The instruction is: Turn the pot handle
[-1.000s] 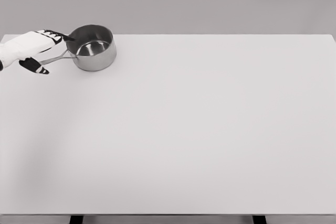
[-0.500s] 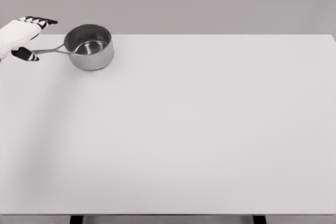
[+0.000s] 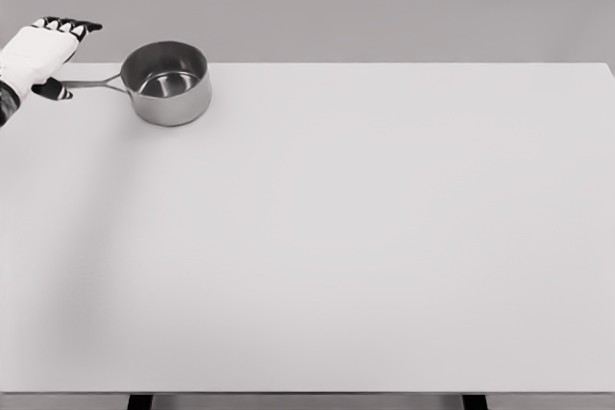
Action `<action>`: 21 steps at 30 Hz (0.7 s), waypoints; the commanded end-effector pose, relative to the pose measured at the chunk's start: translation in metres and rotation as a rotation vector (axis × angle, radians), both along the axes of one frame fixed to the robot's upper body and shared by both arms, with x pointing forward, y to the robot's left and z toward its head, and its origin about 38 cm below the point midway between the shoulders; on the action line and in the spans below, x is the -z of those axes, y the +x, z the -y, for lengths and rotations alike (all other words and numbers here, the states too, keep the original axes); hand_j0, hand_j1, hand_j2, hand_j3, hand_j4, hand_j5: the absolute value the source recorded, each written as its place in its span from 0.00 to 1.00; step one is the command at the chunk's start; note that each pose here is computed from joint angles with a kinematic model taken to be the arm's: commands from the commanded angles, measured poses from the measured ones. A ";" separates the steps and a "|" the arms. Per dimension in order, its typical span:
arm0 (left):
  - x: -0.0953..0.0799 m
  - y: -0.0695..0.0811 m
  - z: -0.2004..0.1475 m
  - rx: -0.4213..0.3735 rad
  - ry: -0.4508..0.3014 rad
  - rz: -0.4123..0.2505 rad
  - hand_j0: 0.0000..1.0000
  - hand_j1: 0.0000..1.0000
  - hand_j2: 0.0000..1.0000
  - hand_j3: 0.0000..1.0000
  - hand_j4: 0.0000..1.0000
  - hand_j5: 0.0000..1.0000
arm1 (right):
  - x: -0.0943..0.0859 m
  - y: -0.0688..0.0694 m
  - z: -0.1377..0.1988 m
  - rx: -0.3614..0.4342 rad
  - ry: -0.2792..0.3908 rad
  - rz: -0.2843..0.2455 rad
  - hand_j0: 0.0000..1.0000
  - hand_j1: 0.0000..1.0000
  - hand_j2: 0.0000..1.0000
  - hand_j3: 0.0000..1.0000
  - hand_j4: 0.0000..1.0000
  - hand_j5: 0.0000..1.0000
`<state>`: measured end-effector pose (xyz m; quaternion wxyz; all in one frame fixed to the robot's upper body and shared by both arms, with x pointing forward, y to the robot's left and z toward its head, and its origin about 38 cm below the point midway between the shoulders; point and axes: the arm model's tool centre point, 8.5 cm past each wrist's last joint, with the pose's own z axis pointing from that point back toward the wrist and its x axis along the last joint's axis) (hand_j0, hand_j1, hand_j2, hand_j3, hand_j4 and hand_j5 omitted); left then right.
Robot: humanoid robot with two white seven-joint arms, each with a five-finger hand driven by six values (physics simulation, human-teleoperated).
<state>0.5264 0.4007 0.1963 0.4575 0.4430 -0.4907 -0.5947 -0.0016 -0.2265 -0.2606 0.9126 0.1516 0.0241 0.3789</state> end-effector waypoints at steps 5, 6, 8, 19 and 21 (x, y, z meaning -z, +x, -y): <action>0.001 0.003 -0.001 -0.050 0.049 0.046 1.00 1.00 1.00 1.00 1.00 1.00 | 0.000 0.000 0.000 0.000 0.000 0.000 1.00 1.00 1.00 1.00 1.00 1.00; 0.003 0.004 0.002 -0.050 0.047 0.044 1.00 1.00 1.00 1.00 1.00 1.00 | 0.000 0.000 0.000 0.000 0.000 0.000 1.00 1.00 1.00 1.00 1.00 1.00; 0.004 0.004 0.004 -0.046 0.044 0.045 1.00 1.00 1.00 1.00 1.00 1.00 | 0.000 0.000 0.000 0.000 -0.001 0.001 1.00 1.00 1.00 1.00 1.00 1.00; -0.034 -0.035 -0.027 0.296 -0.130 0.051 1.00 1.00 1.00 1.00 1.00 1.00 | 0.000 0.000 0.000 0.000 0.000 0.000 1.00 1.00 1.00 1.00 1.00 1.00; -0.049 -0.042 -0.037 0.297 -0.144 0.074 1.00 1.00 1.00 1.00 1.00 1.00 | 0.000 0.000 0.000 0.000 0.000 0.000 1.00 1.00 1.00 1.00 1.00 1.00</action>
